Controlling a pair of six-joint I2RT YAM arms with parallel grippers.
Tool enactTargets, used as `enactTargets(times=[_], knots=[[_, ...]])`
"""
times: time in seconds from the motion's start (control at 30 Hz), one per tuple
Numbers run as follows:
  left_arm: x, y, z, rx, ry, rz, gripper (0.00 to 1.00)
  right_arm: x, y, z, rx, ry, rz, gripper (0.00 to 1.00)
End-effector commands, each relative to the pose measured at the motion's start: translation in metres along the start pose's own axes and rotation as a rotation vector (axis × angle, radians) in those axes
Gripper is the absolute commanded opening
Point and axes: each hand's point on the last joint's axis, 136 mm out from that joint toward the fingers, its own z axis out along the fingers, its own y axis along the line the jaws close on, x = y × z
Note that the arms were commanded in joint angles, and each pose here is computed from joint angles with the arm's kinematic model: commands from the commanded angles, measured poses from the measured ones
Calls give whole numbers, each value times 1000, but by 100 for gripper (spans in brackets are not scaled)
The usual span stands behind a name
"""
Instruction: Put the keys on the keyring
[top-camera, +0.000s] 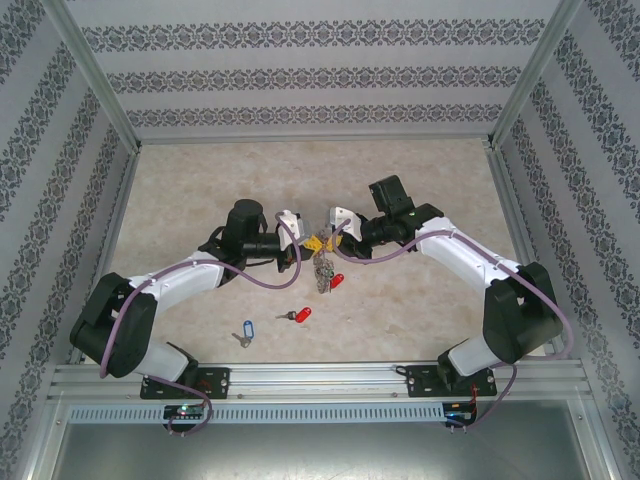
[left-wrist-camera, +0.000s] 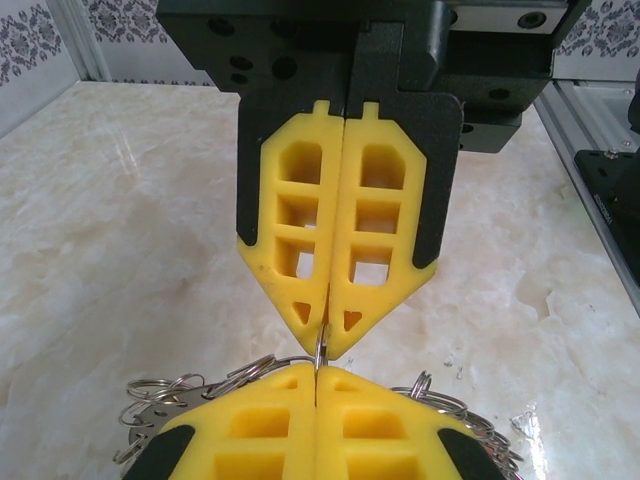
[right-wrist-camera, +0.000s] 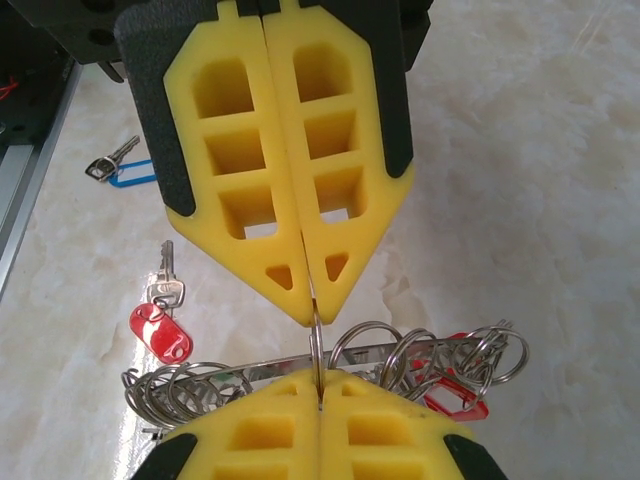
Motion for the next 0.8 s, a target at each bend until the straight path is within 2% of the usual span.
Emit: enactTargets(times=[0.0, 0.03, 0.33, 0.77], knots=[[-14, -7, 1, 50, -13, 56, 6, -7, 4, -4, -4, -31, -31, 0], [-14, -6, 1, 48, -12, 57, 10, -7, 5, -5, -4, -32, -33, 0], [-9, -8, 3, 69, 16, 51, 17, -8, 5, -6, 2, -37, -45, 0], [-7, -5, 7, 85, 39, 51, 23, -10, 7, -8, 2, -39, -48, 0]])
